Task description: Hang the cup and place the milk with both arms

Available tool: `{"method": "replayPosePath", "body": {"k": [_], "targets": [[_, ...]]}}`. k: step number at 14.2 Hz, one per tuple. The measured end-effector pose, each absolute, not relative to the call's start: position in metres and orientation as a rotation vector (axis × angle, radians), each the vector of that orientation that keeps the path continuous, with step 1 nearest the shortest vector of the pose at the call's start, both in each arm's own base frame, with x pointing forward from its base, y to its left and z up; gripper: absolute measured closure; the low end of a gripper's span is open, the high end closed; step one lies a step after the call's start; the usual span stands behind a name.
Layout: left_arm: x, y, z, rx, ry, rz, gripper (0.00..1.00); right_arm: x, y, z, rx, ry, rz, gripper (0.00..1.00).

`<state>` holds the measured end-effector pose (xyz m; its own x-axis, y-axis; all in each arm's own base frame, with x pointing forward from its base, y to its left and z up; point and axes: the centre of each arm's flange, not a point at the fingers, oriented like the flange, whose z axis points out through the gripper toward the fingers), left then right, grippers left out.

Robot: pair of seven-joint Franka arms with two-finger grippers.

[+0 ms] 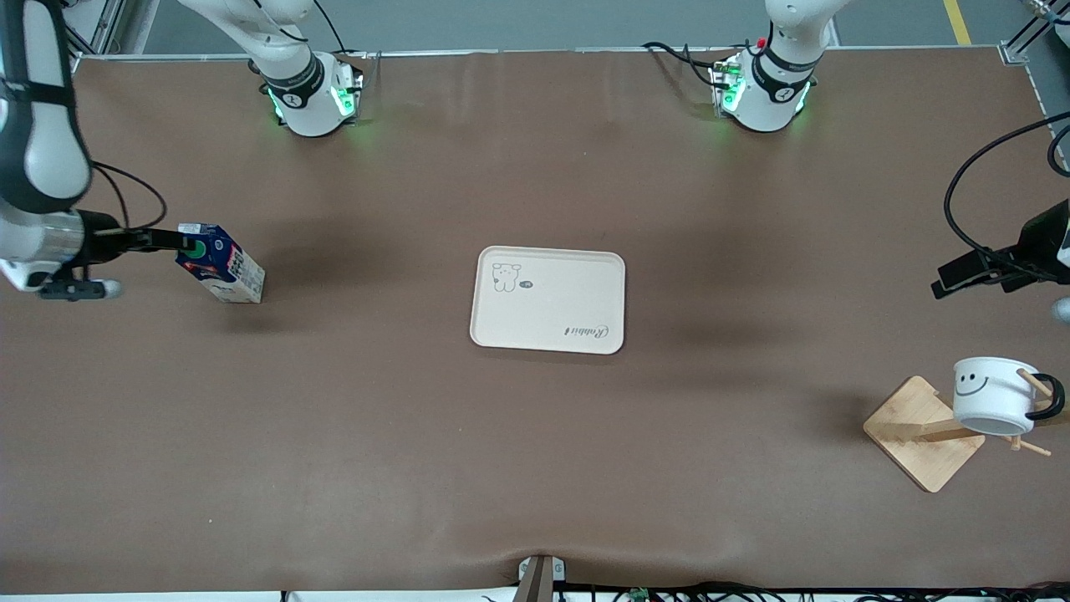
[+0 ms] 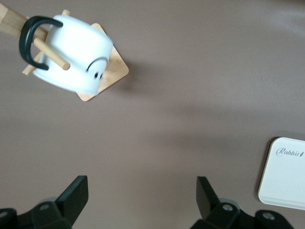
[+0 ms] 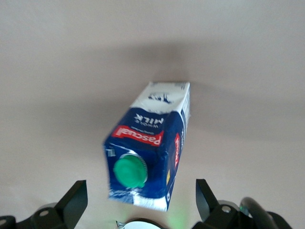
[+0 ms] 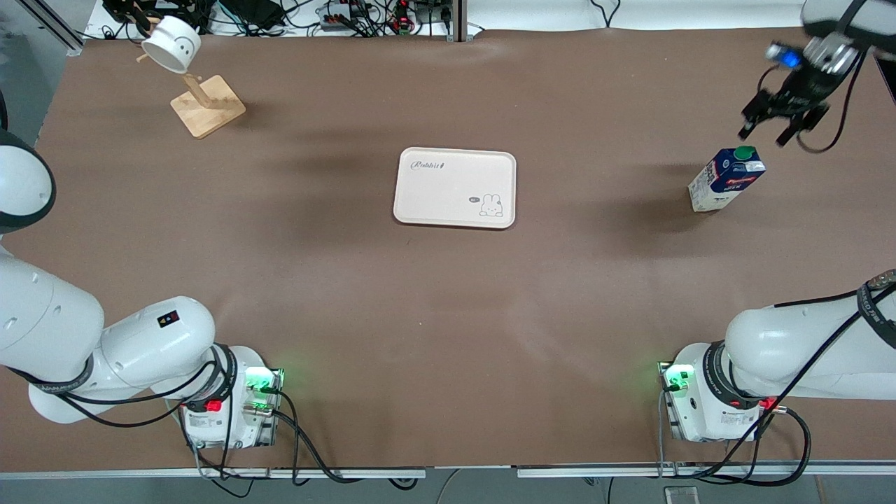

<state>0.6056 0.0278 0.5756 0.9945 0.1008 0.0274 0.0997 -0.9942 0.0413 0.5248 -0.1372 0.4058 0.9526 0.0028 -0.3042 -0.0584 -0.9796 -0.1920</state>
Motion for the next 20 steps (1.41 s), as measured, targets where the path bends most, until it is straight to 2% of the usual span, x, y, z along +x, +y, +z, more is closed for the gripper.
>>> {"method": "replayPosePath", "body": {"k": [3, 6, 10, 15, 19, 20], "targets": [[0.599, 0.008, 0.59, 3.121, 0.107, 0.015, 0.0, 0.554, -0.141, 0.475, -2.96, 0.014, 0.281, 0.0], [0.593, -0.022, 0.609, 3.172, 0.034, 0.05, 0.0, 0.581, -0.136, 0.546, -3.002, -0.041, 0.172, 0.0], [0.568, -0.057, 0.625, 3.226, -0.027, 0.013, 0.0, 0.62, -0.137, 0.578, -3.068, -0.077, 0.041, 0.0], [0.541, -0.045, 0.628, 3.205, 0.036, -0.017, 0.0, 0.615, -0.081, 0.604, -3.126, -0.241, 0.122, 0.0], [0.521, -0.048, 0.63, 3.208, 0.029, -0.023, 0.0, 0.619, -0.046, 0.64, -3.176, -0.331, -0.002, 0.0], [0.518, -0.049, 0.631, 3.209, 0.026, -0.022, 0.0, 0.616, -0.04, 0.647, -3.176, -0.327, 0.005, 0.0]]}}
